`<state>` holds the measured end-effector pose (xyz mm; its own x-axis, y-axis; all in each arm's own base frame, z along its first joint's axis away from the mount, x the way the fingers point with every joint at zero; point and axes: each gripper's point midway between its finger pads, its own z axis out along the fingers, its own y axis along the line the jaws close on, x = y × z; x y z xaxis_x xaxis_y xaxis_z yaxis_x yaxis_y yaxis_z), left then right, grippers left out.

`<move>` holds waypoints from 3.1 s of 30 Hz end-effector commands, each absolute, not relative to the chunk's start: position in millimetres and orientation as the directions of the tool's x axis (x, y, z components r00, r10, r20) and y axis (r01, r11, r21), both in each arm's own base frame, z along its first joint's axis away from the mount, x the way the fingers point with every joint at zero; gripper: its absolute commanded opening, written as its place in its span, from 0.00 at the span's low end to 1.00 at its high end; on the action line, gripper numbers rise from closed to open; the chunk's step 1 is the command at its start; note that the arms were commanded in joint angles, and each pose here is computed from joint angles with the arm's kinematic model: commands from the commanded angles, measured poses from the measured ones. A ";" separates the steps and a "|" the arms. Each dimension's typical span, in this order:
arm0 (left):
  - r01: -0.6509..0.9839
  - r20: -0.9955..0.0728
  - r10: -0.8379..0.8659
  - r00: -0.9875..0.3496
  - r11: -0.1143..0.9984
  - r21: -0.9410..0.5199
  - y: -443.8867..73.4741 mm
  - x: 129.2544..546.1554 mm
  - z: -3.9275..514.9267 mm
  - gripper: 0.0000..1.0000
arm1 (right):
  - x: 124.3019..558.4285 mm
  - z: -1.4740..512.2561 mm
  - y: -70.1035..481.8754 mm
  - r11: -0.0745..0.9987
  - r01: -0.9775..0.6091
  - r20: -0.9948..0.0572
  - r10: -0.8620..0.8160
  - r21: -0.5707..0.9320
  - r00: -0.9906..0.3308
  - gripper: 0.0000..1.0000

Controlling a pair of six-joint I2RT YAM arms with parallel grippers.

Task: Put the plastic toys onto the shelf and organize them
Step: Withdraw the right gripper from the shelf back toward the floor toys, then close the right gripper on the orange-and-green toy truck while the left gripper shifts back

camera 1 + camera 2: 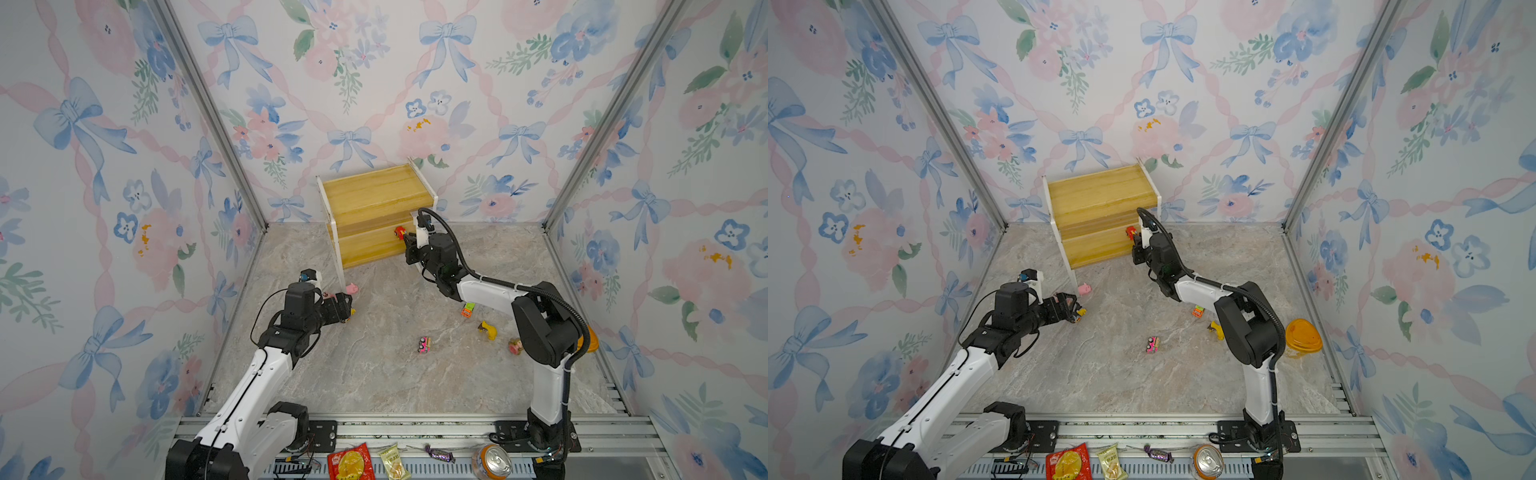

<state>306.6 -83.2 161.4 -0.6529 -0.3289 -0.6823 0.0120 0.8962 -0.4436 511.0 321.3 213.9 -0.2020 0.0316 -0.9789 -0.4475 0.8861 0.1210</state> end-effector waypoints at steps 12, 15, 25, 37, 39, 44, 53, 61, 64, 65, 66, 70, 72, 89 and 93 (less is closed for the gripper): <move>0.029 -0.703 -0.316 -0.638 0.901 -0.432 -80.3 310.2 171.3 0.91 | 475.3 278.7 317.3 0.840 -0.518 -0.986 0.114 0.160 -0.120 0.60; 0.026 -0.704 -0.319 -0.634 0.902 -0.432 -79.1 310.6 172.1 0.92 | 451.4 279.9 314.0 0.834 -0.523 -0.983 0.113 0.175 -0.148 0.64; 0.012 -0.719 -0.300 -0.627 0.919 -0.394 -71.1 311.9 168.1 0.95 | 357.8 191.9 272.4 0.925 -0.332 -0.858 -0.013 0.185 -0.513 0.67; 0.109 -0.779 -0.228 -0.585 0.929 -0.354 -91.7 307.5 168.8 0.94 | 313.8 146.2 151.4 0.974 0.063 -0.690 0.197 0.216 -0.697 0.68; 0.154 -0.790 -0.177 -0.586 0.934 -0.323 -109.4 299.8 168.4 0.94 | 310.6 145.1 135.3 0.973 0.118 -0.687 0.224 0.199 -0.691 0.68; 0.197 -0.790 -0.114 -0.603 0.938 -0.285 -141.2 277.4 172.9 0.94 | 303.3 135.2 122.5 0.957 0.196 -0.669 0.288 0.212 -0.685 0.67; 0.202 -0.808 -0.095 -0.582 0.945 -0.257 -181.9 264.4 185.8 0.93 | 316.8 140.4 133.4 0.937 0.319 -0.772 0.309 0.145 -0.555 0.67; 0.238 -0.822 -0.071 -0.565 0.940 -0.245 -194.4 264.2 179.6 0.93 | 329.8 111.0 149.8 0.919 0.387 -0.798 0.291 0.080 -0.527 0.67; 0.247 -0.817 -0.054 -0.574 0.940 -0.235 -195.9 263.5 174.9 0.93 | 332.1 100.5 150.3 0.906 0.419 -0.799 0.299 0.064 -0.522 0.66; 0.251 -0.816 -0.050 -0.576 0.939 -0.236 -197.1 263.4 174.2 0.93 | 333.0 98.5 151.5 0.904 0.423 -0.802 0.301 0.067 -0.515 0.66; 0.253 -0.814 -0.049 -0.578 0.938 -0.236 -197.6 263.3 173.8 0.93 | 333.3 96.9 151.0 0.900 0.430 -0.806 0.300 0.063 -0.510 0.66; 0.262 -0.811 -0.062 -0.582 0.930 -0.259 -199.8 261.5 175.0 0.93 | 338.0 90.5 149.1 0.891 0.451 -0.813 0.303 0.057 -0.497 0.66; 0.271 -0.809 -0.059 -0.584 0.926 -0.263 -200.5 259.8 174.6 0.93 | 340.6 91.4 149.8 0.891 0.449 -0.821 0.306 0.068 -0.481 0.66; 0.259 -0.808 -0.090 -0.583 0.921 -0.290 -194.9 254.3 168.2 0.93 | 349.2 51.5 126.9 0.868 0.496 -0.798 0.302 0.004 -0.522 0.65; 0.261 -0.808 -0.089 -0.582 0.921 -0.290 -195.8 254.8 169.0 0.93 | 349.2 41.0 122.2 0.860 0.511 -0.789 0.316 0.004 -0.527 0.63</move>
<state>255.8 -195.5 168.3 -0.5846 -0.0727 -0.8080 0.2640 0.9247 -0.2743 351.1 130.7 53.9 -0.5210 0.3126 -0.7942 0.4914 0.8707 0.0204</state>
